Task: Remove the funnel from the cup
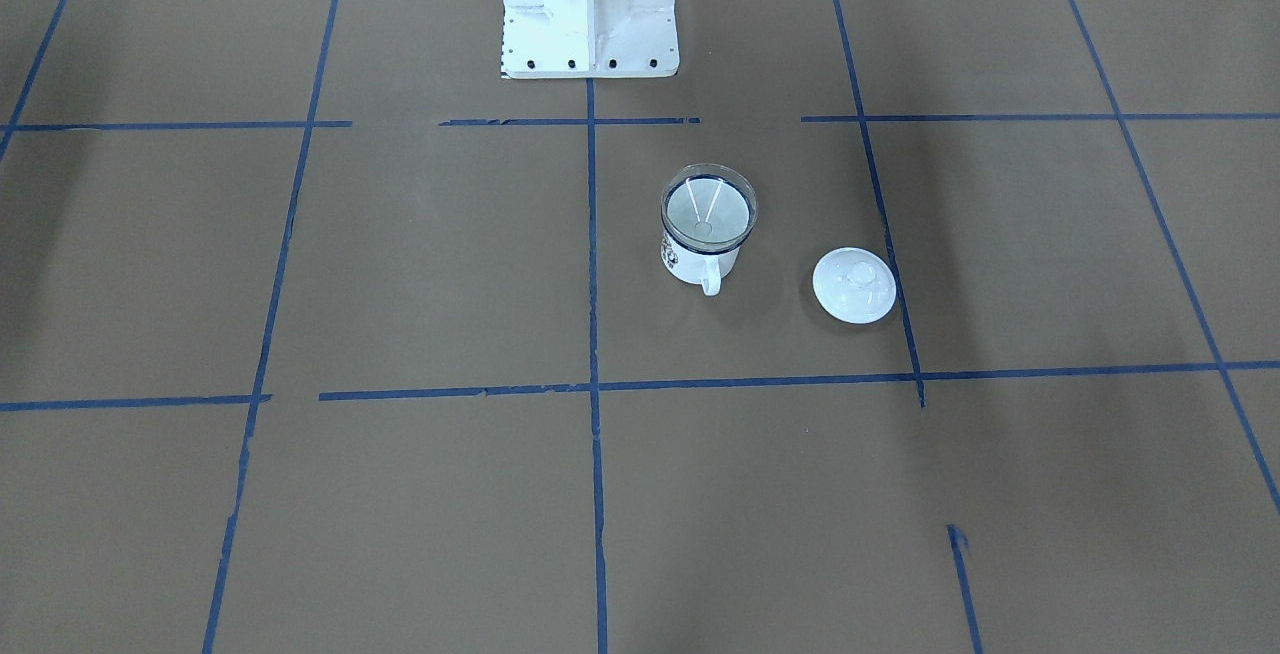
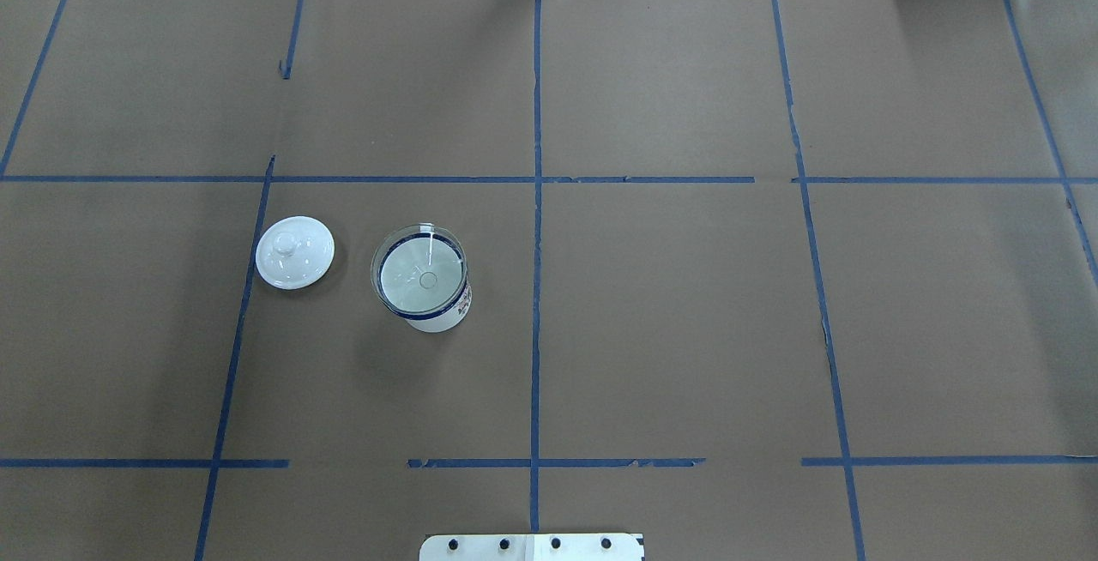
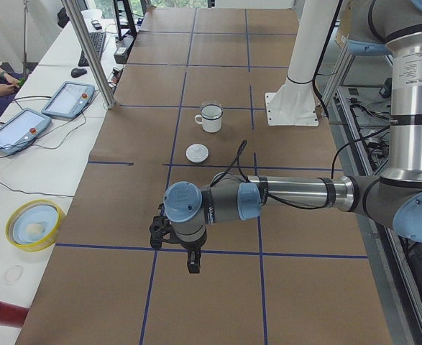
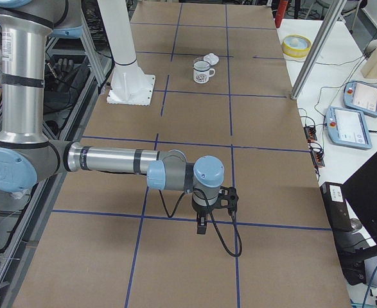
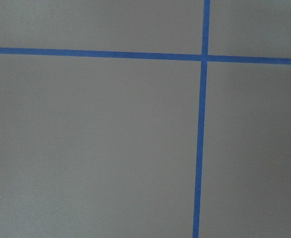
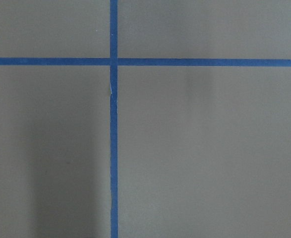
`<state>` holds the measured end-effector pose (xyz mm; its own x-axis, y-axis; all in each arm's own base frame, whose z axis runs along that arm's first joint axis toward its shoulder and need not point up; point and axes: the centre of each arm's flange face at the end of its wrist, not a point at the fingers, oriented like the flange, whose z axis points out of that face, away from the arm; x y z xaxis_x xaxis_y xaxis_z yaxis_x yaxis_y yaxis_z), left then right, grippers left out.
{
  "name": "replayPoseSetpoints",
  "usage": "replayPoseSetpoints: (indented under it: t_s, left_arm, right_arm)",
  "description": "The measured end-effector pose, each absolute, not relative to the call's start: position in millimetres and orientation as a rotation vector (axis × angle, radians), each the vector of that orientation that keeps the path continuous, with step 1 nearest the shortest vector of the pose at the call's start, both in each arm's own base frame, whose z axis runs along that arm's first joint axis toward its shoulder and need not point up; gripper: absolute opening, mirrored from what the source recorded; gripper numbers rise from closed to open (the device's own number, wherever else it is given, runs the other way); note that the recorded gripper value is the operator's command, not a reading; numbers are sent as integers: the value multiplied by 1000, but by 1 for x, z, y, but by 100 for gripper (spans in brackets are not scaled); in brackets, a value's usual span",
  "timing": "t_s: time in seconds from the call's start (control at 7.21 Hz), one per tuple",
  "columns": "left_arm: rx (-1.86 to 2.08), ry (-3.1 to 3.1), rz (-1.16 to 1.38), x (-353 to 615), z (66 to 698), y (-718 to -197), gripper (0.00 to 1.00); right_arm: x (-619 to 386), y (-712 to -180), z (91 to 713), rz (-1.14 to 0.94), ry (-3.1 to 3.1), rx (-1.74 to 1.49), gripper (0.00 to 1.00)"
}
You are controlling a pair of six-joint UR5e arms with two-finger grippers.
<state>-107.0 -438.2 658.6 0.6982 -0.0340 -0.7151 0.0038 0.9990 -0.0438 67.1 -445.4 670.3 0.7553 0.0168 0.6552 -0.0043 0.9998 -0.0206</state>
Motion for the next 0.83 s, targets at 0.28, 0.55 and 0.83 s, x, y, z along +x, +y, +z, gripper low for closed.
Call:
replayPoseSetpoints:
  t_s: [0.28,0.55,0.83]
  left_arm:
    - [-35,797,-21,-107,656,-443,100]
    - [-12,793,-14,-108,644,-454,100]
    - [55,744,-5,-114,602,-493,100]
  right_arm:
    - [67,-445,670,12,-715,-18,100]
    - [67,-445,670,11,-715,-18,100]
    - [67,-445,670,11,-715,-18,100]
